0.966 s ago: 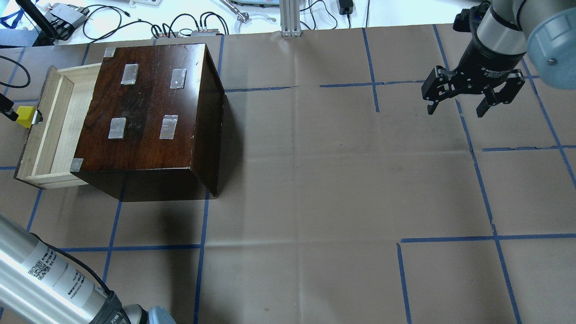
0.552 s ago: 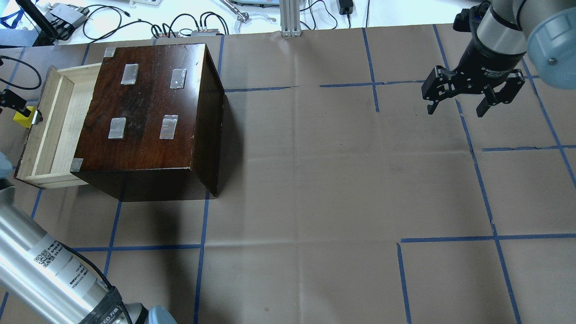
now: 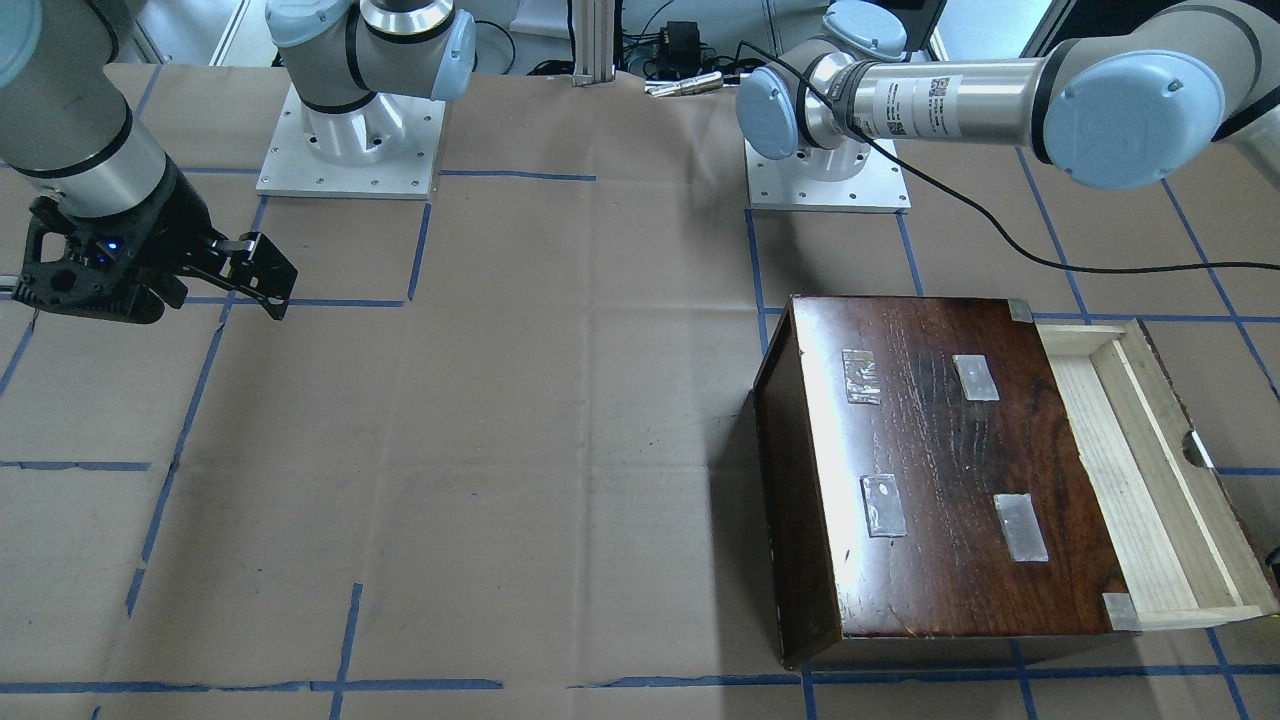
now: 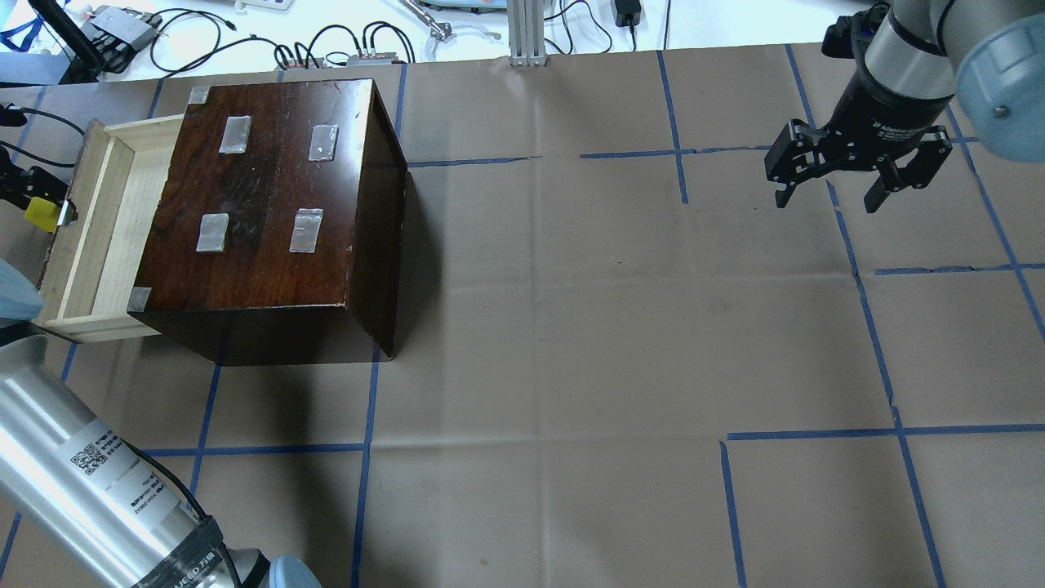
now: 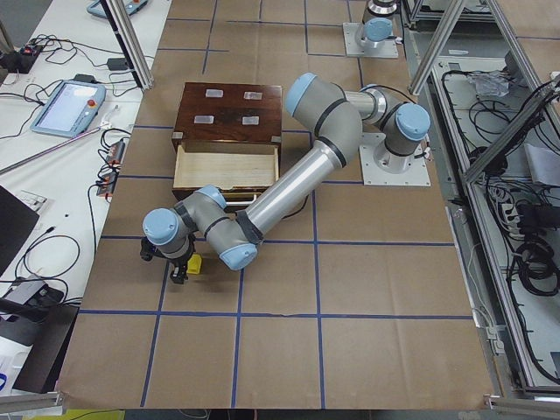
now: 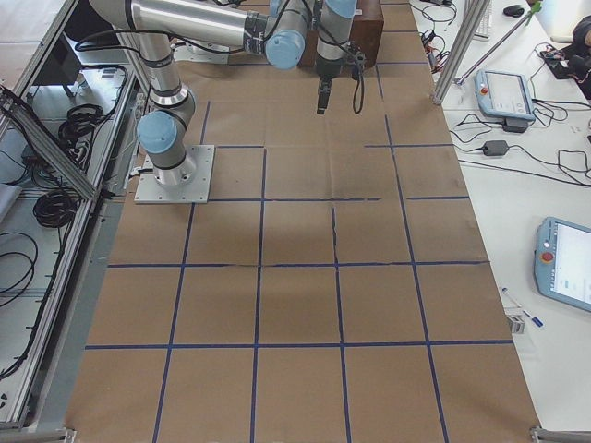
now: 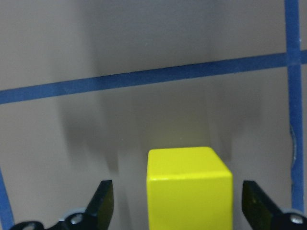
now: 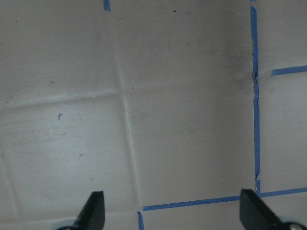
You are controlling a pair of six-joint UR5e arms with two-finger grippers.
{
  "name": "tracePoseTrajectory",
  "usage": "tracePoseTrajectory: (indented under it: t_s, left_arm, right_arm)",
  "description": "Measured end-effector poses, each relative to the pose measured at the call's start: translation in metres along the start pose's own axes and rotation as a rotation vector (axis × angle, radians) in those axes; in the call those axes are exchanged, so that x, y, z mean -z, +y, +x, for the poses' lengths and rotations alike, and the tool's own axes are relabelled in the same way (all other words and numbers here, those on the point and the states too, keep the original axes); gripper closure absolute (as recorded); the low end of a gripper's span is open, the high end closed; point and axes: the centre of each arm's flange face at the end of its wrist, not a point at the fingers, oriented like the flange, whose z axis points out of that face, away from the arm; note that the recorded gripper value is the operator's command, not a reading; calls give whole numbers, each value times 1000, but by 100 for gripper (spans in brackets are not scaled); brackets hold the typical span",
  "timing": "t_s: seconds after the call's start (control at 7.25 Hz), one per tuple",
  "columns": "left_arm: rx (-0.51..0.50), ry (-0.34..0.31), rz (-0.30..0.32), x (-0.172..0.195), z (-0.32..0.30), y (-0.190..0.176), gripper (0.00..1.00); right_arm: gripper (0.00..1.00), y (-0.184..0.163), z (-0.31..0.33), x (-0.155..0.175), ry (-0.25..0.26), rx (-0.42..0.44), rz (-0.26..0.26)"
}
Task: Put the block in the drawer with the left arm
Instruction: 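Lower and close the left gripper on the yellow cube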
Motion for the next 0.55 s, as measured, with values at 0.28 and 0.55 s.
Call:
tracePoseTrajectory:
  t_s: [0.28, 0.55]
  left_arm:
    - [-2, 5, -8, -13, 0, -1, 37]
    - [-5, 8, -17, -15, 2, -1, 82]
  right_arm:
    - [0, 0, 0, 0, 0, 0, 0]
    - [0, 0, 0, 0, 0, 0, 0]
